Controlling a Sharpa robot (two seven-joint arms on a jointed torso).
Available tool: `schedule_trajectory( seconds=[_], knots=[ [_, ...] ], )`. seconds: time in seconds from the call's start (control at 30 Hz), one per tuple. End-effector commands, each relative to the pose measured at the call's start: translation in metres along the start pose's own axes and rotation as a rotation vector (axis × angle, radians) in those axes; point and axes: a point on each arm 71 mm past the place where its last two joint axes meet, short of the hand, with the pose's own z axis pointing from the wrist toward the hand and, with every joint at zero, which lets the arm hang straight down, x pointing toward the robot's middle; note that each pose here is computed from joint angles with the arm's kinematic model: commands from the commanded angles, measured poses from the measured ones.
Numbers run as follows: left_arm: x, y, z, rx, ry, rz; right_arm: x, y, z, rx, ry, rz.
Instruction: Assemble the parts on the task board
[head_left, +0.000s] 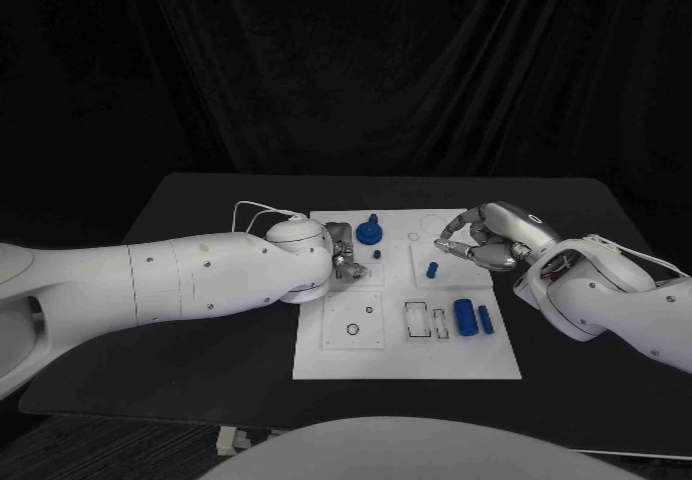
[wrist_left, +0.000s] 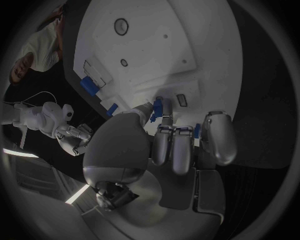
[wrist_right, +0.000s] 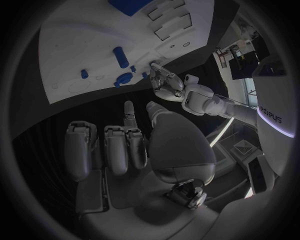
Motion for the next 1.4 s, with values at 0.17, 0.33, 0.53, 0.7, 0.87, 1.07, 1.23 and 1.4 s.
schedule_trajectory(
  seconds=[0.17, 0.33, 0.53, 0.7, 0.87, 1.07, 1.23, 1.4],
  knots=[
    [0.0023, -0.0032, -0.0009, 0.025, 0.013, 0.008, 0.0006, -0.0012, -0.0005, 0.013, -0.001, -0.004],
    [0.0027, -0.0029, -0.0009, 0.024, 0.017, 0.011, 0.0008, -0.0013, -0.0003, 0.013, 0.000, -0.004],
    [0.0030, -0.0026, -0.0010, 0.024, 0.019, 0.012, 0.0010, -0.0016, -0.0001, 0.014, 0.002, -0.005],
    [0.0033, -0.0020, -0.0011, 0.021, 0.022, 0.014, 0.0014, -0.0015, 0.0002, 0.015, 0.005, -0.005],
    [0.0037, -0.0013, -0.0013, 0.016, 0.027, 0.017, 0.0016, -0.0015, 0.0002, 0.016, 0.007, -0.005],
    [0.0039, 0.0002, -0.0017, -0.001, 0.026, 0.019, 0.0016, -0.0016, -0.0001, 0.017, 0.009, -0.004],
    [0.0040, 0.0015, -0.0016, -0.009, 0.028, 0.022, 0.0017, -0.0019, -0.0003, 0.018, 0.011, -0.005],
    [0.0042, 0.0024, -0.0016, -0.013, 0.032, 0.026, 0.0018, -0.0020, -0.0005, 0.019, 0.013, -0.005]
  ],
)
